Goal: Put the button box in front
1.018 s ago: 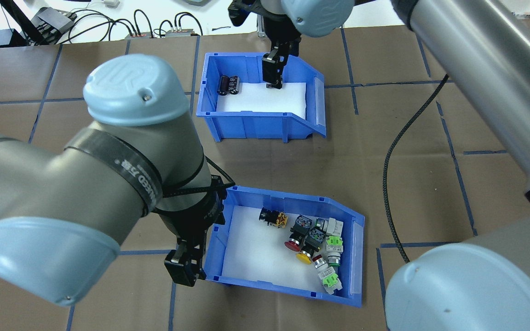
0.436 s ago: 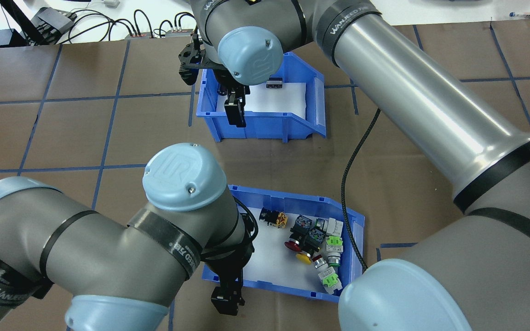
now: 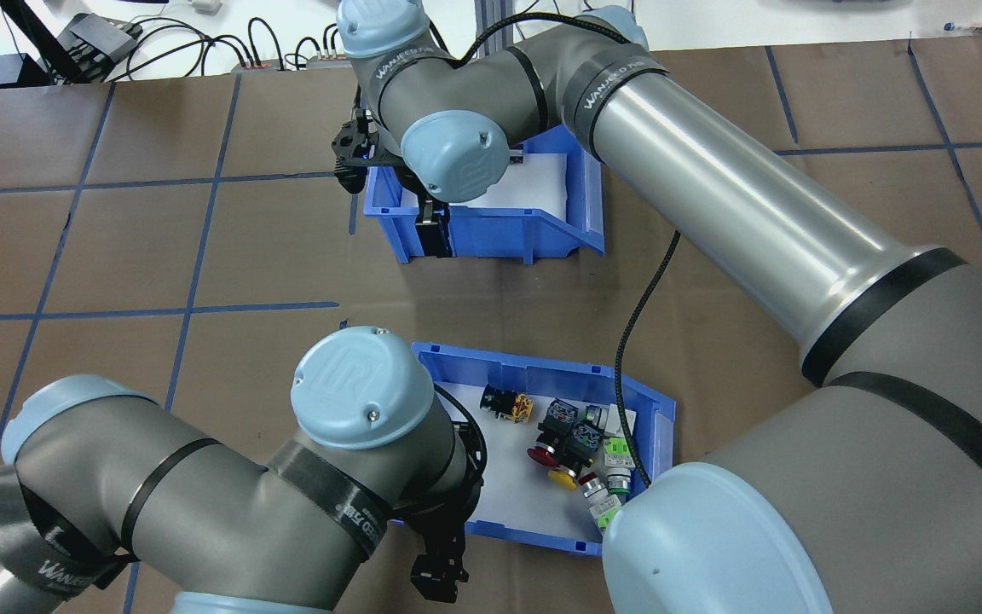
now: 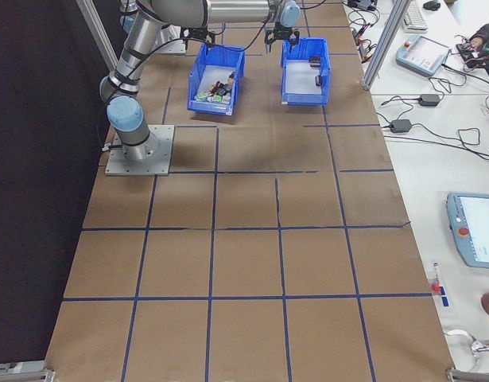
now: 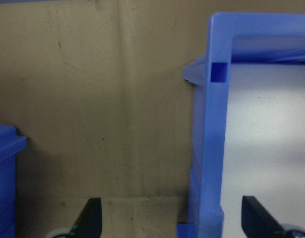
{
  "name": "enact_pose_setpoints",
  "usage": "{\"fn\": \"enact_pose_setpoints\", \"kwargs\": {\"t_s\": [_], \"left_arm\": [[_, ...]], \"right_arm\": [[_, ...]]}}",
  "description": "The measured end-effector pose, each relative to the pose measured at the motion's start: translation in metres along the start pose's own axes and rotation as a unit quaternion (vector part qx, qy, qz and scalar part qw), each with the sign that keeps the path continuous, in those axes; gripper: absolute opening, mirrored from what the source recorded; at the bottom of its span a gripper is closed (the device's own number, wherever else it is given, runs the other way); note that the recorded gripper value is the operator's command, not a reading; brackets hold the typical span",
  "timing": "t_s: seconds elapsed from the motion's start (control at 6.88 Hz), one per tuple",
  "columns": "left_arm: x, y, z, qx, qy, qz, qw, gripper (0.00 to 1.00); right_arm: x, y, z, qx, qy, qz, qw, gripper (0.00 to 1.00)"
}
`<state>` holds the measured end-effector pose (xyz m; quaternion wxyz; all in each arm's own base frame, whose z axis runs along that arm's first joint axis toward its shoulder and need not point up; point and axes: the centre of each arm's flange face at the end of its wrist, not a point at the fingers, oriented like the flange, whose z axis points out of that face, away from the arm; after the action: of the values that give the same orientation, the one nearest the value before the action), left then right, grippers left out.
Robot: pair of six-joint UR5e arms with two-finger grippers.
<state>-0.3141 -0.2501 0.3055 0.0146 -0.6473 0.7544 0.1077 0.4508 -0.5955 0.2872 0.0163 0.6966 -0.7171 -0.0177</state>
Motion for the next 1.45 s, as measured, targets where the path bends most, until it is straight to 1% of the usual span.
{"fn": "enact_pose_setpoints", "kwargs": {"t_s": [0.29,0.44,0.58,0.73,0.87,1.02,1.16,1.31,1.45], "left_arm": [[-0.003,-0.001,0.015,-0.005,0.015,0.004,1.0,1.0],[-0.003,-0.001,0.019,-0.006,0.017,0.003,1.0,1.0],[-0.004,-0.001,0.021,-0.007,0.017,0.001,1.0,1.0],[-0.002,-0.001,0.027,-0.004,0.011,0.001,1.0,1.0],[0.001,-0.001,0.034,-0.002,0.005,0.001,1.0,1.0],[0.005,0.001,0.041,-0.002,0.003,0.0,1.0,0.99],[0.01,0.003,0.048,-0.006,-0.001,0.001,1.0,0.92],[0.012,0.006,0.054,-0.013,-0.006,0.002,1.0,0.69],[0.013,0.009,0.058,-0.017,-0.008,0.001,1.0,0.41]], "right_arm": [[0.004,0.01,0.024,0.014,0.032,0.002,0.999,1.0],[0.005,0.01,0.026,0.019,0.042,0.002,0.999,0.83],[0.006,0.01,0.024,0.021,0.046,0.003,0.999,0.34],[0.007,0.012,0.025,0.016,0.048,0.004,0.999,0.06],[0.009,0.014,0.027,0.002,0.053,0.002,0.999,0.03],[0.011,0.017,0.028,-0.01,0.059,0.0,0.998,0.03],[0.013,0.019,0.021,-0.011,0.065,-0.001,0.998,0.03],[0.016,0.022,0.008,-0.005,0.072,0.0,0.997,0.03],[0.018,0.024,-0.008,0.002,0.075,0.002,0.997,0.02]]}}
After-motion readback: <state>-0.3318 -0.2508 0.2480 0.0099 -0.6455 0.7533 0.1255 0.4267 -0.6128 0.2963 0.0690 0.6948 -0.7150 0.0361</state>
